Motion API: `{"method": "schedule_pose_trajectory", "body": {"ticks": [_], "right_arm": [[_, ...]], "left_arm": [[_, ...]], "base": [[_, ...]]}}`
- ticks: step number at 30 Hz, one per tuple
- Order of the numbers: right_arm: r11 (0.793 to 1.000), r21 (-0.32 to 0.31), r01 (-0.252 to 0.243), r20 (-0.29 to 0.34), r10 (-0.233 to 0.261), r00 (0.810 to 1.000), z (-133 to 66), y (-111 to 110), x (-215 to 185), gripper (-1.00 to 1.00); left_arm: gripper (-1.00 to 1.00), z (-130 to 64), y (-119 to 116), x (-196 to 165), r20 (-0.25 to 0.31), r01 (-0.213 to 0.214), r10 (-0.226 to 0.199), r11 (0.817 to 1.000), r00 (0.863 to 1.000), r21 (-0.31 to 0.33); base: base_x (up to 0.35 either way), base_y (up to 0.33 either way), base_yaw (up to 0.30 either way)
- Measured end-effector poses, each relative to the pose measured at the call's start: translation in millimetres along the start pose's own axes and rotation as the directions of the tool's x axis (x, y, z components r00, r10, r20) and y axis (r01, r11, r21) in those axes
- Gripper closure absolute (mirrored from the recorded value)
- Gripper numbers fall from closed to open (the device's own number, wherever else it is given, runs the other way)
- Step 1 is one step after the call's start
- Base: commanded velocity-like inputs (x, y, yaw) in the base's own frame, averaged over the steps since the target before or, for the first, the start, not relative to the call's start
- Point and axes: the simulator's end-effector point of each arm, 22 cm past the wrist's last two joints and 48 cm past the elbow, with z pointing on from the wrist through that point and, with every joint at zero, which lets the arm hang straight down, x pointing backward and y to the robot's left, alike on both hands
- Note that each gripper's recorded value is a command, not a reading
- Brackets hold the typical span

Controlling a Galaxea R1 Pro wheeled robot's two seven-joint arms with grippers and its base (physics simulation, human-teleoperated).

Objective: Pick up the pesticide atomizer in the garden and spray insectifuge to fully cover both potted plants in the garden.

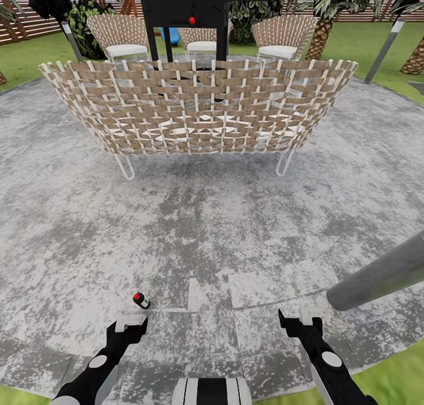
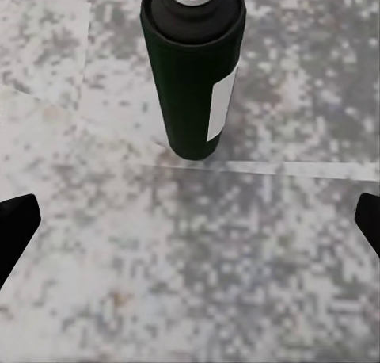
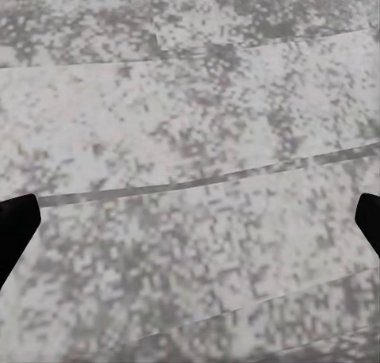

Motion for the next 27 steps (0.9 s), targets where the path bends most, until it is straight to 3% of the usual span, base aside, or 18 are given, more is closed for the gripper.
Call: {"method": "schedule_pose_trajectory", "body": {"ticks": [27], "right_arm": [[1.000, 0.000, 0.000, 0.000, 0.000, 1.000, 0.0, 0.1, 0.0, -1.00]], "left_arm": [[-1.00, 0.0, 1.0, -0.3, 0.001, -0.001, 0.001, 1.000, 1.000, -0.001]], "base": [[0.073, 0.008, 0.000]]}}
